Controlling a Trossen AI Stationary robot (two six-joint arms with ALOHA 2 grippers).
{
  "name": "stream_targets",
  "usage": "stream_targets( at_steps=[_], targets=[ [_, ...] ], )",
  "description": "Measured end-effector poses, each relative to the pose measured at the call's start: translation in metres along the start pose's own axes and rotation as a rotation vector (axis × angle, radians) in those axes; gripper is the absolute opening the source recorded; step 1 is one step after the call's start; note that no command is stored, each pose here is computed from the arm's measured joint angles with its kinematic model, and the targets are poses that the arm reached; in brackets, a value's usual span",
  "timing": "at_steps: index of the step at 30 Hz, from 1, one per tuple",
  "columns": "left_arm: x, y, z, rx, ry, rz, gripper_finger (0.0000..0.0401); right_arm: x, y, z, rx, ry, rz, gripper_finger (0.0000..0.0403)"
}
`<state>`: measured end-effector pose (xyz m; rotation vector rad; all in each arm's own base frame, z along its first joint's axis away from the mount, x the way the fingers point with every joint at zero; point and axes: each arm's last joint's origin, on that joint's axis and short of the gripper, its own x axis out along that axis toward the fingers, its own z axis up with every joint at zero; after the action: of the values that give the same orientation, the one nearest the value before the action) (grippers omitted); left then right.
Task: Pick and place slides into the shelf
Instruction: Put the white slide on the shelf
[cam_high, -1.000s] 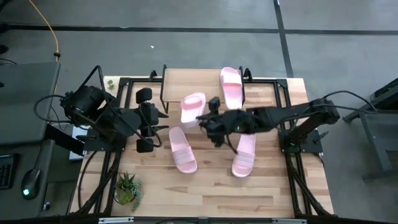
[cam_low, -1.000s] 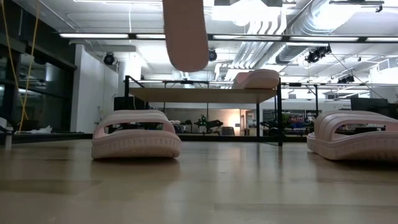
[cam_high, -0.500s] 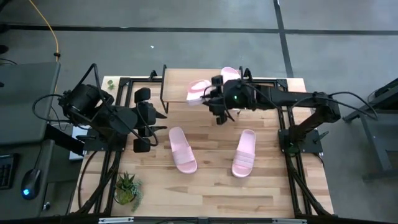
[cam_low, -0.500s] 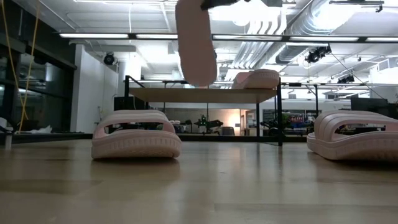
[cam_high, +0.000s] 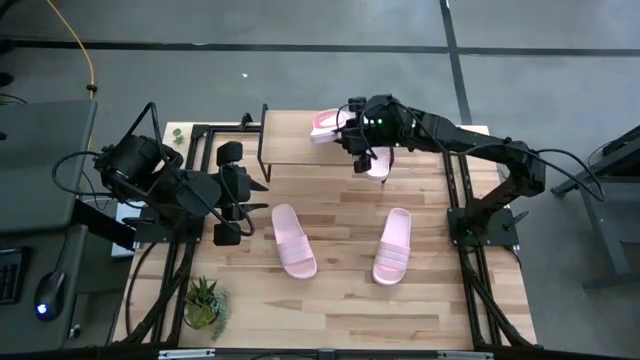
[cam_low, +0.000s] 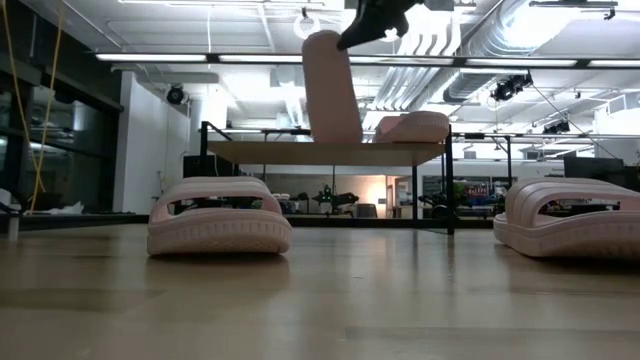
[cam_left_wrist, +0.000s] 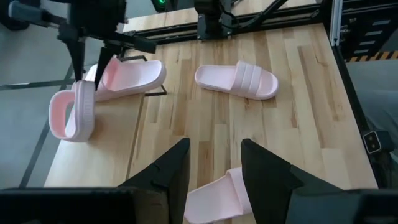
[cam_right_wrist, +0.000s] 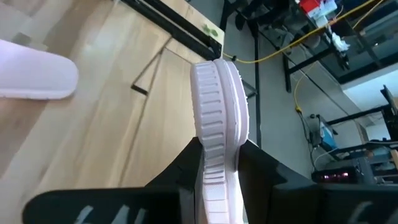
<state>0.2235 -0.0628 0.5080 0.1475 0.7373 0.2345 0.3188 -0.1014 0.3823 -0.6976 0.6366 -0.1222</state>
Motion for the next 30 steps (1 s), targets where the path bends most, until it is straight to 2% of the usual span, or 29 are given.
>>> stream_targets(
  at_steps=[11,15,21,30],
  targets=[
    [0.0,0.0,0.0,0.016,0.0,0.001,0.0127,-0.001,-0.015,-0.021,0.032,-0.008,0.067,0.0055],
    [0.0,0.0,0.0,0.018,0.0,0.002,0.0127,-0.001,-0.012,-0.024,0.043,0.009,0.108,0.0055],
    [0.0,0.0,0.0,0.018,0.0,0.005,0.0127,-0.003,-0.002,-0.03,0.122,0.068,0.217,0.0055],
    [0.0,0.0,0.0,0.018,0.0,0.005,0.0126,-0.002,0.007,-0.027,0.178,0.092,0.278,0.0055]
  ],
)
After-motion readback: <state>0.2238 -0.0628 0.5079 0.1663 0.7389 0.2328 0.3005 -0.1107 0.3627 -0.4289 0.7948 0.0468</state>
